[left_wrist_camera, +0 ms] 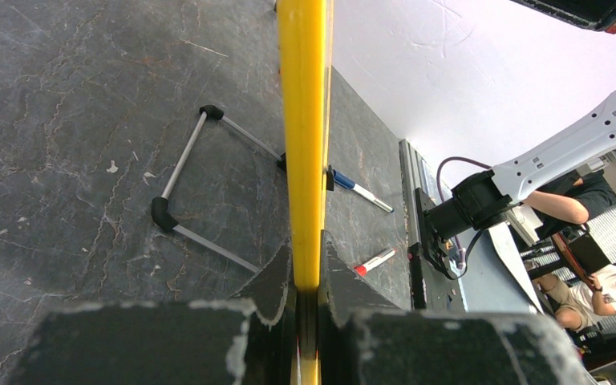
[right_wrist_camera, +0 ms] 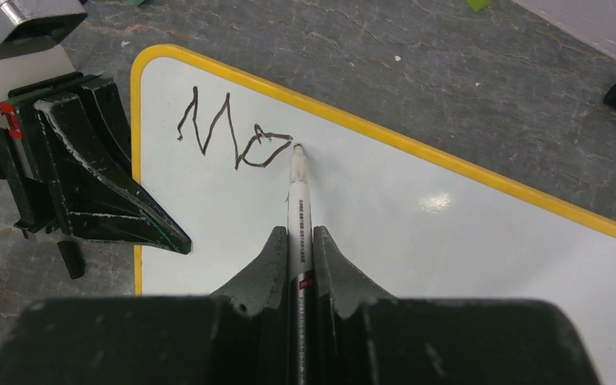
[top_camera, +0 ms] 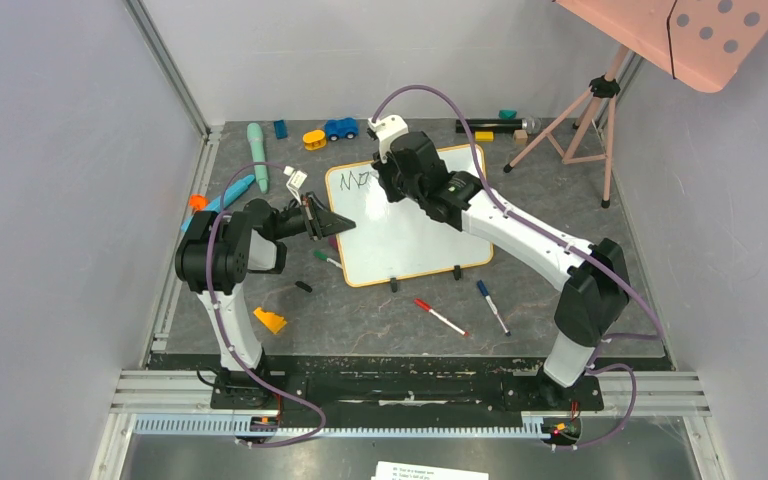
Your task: Write a sentence on the whiteboard
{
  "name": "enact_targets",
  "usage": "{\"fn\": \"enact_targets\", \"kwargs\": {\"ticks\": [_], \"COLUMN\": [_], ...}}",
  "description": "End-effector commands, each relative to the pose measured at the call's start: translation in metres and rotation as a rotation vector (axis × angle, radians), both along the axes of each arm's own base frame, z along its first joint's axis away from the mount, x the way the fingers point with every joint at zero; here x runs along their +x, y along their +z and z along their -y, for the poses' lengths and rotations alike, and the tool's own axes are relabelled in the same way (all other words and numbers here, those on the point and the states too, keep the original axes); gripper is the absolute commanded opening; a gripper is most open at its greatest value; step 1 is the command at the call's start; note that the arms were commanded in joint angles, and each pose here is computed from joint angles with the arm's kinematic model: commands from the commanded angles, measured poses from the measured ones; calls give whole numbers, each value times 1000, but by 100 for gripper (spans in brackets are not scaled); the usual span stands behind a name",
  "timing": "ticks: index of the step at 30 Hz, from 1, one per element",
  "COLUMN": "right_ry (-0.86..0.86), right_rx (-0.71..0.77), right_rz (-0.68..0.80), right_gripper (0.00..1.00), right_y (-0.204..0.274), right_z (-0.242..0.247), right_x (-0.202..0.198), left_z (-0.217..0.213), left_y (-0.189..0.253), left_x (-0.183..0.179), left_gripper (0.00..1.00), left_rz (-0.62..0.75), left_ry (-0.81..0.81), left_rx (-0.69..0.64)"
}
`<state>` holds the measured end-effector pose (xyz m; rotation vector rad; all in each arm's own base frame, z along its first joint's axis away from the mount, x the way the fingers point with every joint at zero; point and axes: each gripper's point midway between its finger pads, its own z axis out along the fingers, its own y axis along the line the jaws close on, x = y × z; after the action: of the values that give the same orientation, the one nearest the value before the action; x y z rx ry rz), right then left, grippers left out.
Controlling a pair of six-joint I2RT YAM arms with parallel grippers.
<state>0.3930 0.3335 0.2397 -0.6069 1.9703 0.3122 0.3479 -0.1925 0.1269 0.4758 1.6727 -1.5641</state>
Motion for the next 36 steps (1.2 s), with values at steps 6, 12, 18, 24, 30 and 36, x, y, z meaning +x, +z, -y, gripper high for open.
{"fn": "enact_targets", "kwargs": {"ticks": [6, 12, 18, 24, 30, 36], "right_ry": [-20, -16, -22, -28, -46, -64], "right_rx": [-10, -29, -37, -35, -36, -37], "right_rz": [24, 4, -1, -1, 2, 10], "right_gripper": [0, 0, 0, 0, 0, 0], "right_y": [8, -3, -7, -7, -3, 1], "right_z": [4, 13, 18, 17, 17, 17], "right_x": [4, -6, -9, -8, -3, 5], "left_z": [-1, -1, -1, -1, -1, -1], "left_y": [7, 7, 6, 7, 6, 7], "left_x": [7, 7, 7, 7, 7, 7], "left_gripper": [2, 2, 2, 2, 2, 2], "left_rz": [185, 184, 181, 183, 183, 184], "left_ry": [15, 16, 15, 15, 16, 18], "left_rx": [29, 29, 28, 29, 29, 28]}}
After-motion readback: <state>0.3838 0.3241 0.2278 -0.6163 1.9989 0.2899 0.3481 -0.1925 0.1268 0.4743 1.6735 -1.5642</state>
